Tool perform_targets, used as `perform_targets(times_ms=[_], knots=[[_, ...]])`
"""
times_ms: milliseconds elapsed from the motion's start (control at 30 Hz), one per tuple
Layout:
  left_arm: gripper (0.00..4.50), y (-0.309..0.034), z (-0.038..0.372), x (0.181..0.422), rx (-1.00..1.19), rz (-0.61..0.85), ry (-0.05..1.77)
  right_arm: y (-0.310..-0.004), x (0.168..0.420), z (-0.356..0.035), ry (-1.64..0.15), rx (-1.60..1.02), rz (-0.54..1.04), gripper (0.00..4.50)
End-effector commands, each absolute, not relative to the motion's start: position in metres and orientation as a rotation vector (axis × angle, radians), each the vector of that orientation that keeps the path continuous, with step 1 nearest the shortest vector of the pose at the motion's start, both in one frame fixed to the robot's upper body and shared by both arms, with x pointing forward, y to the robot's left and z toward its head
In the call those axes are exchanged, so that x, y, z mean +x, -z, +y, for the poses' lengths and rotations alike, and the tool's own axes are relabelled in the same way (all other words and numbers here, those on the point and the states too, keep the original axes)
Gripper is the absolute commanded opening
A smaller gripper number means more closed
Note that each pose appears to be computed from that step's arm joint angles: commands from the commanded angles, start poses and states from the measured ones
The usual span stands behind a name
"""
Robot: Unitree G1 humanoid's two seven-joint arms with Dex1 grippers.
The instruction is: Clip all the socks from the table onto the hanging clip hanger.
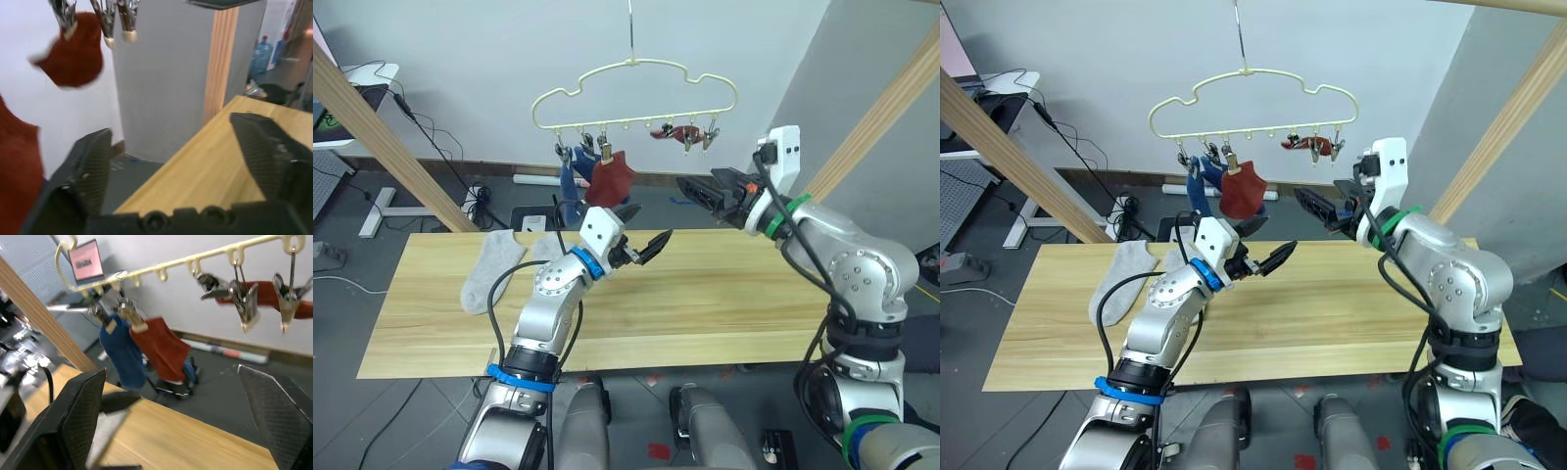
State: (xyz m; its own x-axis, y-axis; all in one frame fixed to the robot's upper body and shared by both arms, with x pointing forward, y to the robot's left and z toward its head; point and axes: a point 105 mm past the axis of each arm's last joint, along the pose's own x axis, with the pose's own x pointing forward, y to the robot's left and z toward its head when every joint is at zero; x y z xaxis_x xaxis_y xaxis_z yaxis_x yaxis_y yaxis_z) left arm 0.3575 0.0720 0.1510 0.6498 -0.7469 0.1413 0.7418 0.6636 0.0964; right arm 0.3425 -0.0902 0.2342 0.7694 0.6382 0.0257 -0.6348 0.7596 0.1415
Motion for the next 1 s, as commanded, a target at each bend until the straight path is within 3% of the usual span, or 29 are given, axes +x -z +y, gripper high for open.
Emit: perform_targets(times_ms=[33, 167, 233, 333, 533, 667, 1000], knots=[[4.48, -0.168, 0.084, 0.353, 0.003, -0.196, 0.860, -0.239, 0.336, -0.085, -0.675, 0.099, -0.062, 4.50], [4.50, -0.171, 0.109, 0.340, -0.036, -0.115, 0.856, -0.227, 0.340, -0.081, -0.566, 0.017, -0.122, 4.33], [4.50, -0.172, 0.118, 0.333, -0.063, -0.053, 0.845, -0.222, 0.345, -0.083, -0.508, -0.011, -0.143, 3.91], [4.50, -0.178, 0.127, 0.325, -0.080, 0.002, 0.825, -0.217, 0.353, -0.085, -0.428, -0.029, -0.169, 2.90], [4.50, -0.189, 0.134, 0.313, -0.028, 0.004, 0.804, -0.215, 0.364, -0.083, -0.377, -0.035, -0.208, 2.90], [4.50, -0.194, 0.133, 0.307, -0.007, -0.035, 0.796, -0.217, 0.375, -0.083, -0.343, -0.047, -0.229, 1.64], [4.50, -0.214, 0.122, 0.296, -0.018, -0.144, 0.824, -0.232, 0.401, -0.080, -0.269, -0.046, -0.293, 1.64]])
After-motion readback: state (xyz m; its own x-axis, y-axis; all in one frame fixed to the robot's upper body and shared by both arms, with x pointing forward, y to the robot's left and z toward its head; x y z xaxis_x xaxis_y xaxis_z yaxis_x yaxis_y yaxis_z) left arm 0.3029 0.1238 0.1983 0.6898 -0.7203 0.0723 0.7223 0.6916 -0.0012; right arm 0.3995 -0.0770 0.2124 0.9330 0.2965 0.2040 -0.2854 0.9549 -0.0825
